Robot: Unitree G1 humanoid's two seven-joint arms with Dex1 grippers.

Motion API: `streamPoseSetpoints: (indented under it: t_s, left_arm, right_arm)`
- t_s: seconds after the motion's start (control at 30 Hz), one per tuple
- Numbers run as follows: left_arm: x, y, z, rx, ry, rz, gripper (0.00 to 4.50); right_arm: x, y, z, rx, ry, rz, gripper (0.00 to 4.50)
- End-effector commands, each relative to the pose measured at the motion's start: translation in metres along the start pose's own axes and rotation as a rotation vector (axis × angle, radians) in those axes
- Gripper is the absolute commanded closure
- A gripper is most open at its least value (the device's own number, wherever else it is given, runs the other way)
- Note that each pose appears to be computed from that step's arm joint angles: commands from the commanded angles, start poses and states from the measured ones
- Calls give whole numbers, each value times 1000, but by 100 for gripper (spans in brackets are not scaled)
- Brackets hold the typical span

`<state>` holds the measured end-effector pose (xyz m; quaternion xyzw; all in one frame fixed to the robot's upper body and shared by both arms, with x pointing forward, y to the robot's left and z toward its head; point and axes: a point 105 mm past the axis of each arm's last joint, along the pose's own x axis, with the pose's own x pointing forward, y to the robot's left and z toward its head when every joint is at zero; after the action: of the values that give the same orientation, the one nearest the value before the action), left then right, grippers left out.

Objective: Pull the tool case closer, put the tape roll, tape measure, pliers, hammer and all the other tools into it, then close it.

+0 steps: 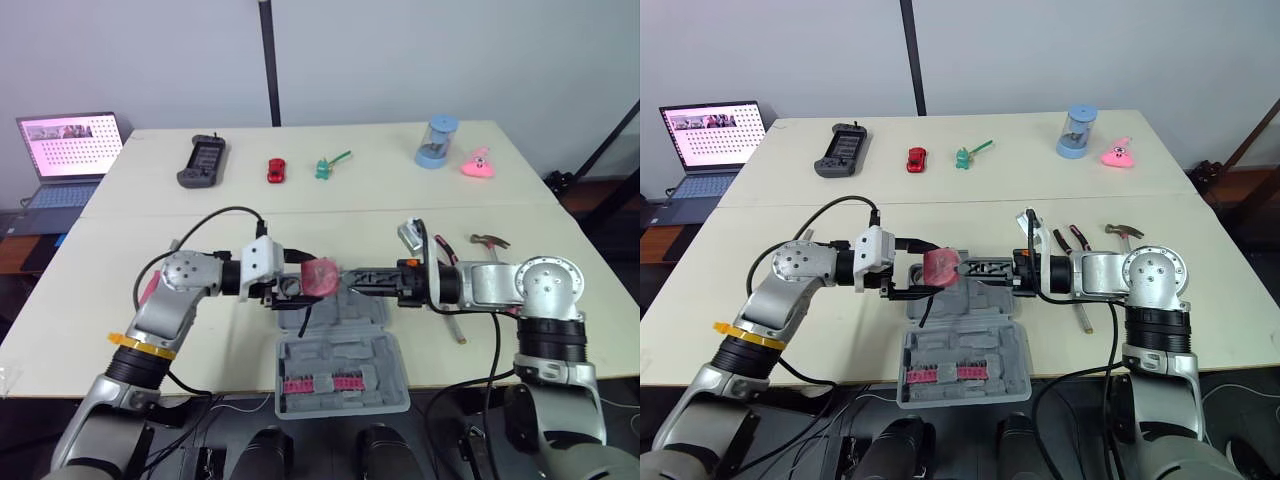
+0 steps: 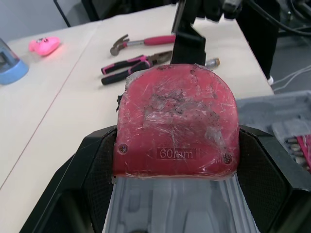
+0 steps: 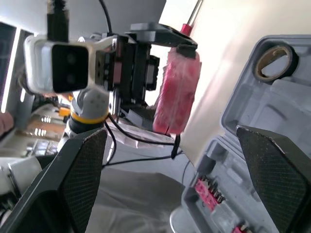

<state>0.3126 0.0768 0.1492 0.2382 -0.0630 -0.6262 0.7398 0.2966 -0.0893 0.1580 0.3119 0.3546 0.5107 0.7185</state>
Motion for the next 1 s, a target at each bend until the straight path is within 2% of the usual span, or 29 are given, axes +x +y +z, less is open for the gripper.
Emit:
streamPoseSetpoints:
  t_s: [0.03, 0.17, 0.2, 0.27, 0.37, 0.4, 0.43, 0.47, 0.53, 0.8, 1.0]
  left_arm:
    - [5, 0, 9, 41, -22, 2, 149]
    - [8, -5, 8, 36, -24, -7, 149]
    - [8, -6, 8, 35, -23, -10, 149]
    - [9, -8, 6, 33, -17, -12, 149]
    - [9, -8, 5, 32, -14, -7, 149]
    - [9, -8, 6, 28, -15, -6, 149]
    - [9, -8, 6, 23, -18, -4, 149]
    - [9, -8, 7, 9, -26, -1, 99]
    - [7, -6, 9, -20, -44, 11, 3]
    - [-15, 0, 10, -44, -31, 47, 0]
    - [-65, -7, 4, -113, 31, 144, 0]
  right_arm:
    - [2, 7, 7, 33, -27, 44, 0]
    - [7, 7, 7, 71, -31, 53, 0]
    - [8, 8, 8, 76, -33, 57, 54]
    - [10, 10, 7, 82, -27, 69, 127]
    - [11, 12, 5, 89, -17, 75, 274]
    - [11, 12, 5, 91, -15, 75, 343]
    - [11, 13, 5, 94, -14, 77, 385]
    - [11, 13, 5, 98, -13, 79, 407]
    - [11, 13, 4, 101, -9, 80, 407]
    - [1, 11, 7, 104, -10, 54, 407]
    - [-27, -3, 22, 84, -25, -90, 407]
